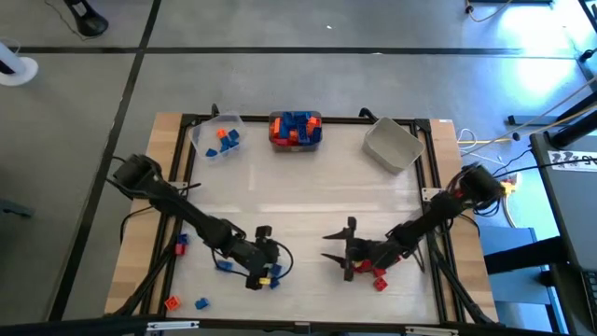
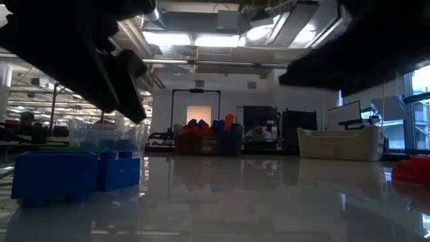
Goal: Sort blocks by size
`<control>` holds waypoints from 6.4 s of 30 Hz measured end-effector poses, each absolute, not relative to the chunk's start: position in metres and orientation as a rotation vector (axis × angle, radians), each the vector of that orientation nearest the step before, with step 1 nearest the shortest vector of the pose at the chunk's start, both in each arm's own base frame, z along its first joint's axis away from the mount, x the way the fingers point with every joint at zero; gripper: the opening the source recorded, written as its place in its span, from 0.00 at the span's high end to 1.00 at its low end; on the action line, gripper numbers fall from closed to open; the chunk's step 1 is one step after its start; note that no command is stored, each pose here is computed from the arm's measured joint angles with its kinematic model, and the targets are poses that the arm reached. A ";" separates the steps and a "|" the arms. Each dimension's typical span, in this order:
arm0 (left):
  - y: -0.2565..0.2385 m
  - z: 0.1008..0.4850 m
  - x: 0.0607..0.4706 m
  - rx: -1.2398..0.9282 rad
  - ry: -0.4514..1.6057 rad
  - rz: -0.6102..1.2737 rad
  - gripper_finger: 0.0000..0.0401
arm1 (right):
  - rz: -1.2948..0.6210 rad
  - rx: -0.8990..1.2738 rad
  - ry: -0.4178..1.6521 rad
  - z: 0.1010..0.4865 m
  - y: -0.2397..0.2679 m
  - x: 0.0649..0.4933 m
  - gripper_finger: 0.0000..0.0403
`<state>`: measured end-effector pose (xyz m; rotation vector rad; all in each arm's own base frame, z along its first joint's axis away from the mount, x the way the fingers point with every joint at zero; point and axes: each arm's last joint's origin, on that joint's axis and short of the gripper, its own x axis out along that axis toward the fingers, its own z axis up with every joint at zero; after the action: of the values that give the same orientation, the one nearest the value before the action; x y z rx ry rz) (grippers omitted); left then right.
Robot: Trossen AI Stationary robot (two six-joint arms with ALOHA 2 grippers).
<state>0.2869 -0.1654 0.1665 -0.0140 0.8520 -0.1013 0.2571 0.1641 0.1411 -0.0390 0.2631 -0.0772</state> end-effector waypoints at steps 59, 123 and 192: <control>-0.134 0.138 0.312 0.040 0.796 0.076 0.48 | -0.109 -0.089 0.272 0.133 0.157 0.265 0.43; 0.074 0.231 0.237 0.026 0.834 1.125 0.66 | -0.111 -0.096 0.288 0.131 0.157 0.265 0.43; -0.130 0.219 0.193 -0.513 1.268 0.258 0.44 | -0.059 -0.088 0.297 0.131 0.158 0.265 0.43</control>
<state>0.1926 -0.1300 0.2186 -0.5131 1.2679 0.2582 0.2646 0.1583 0.1308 -0.0884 0.2969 -0.0587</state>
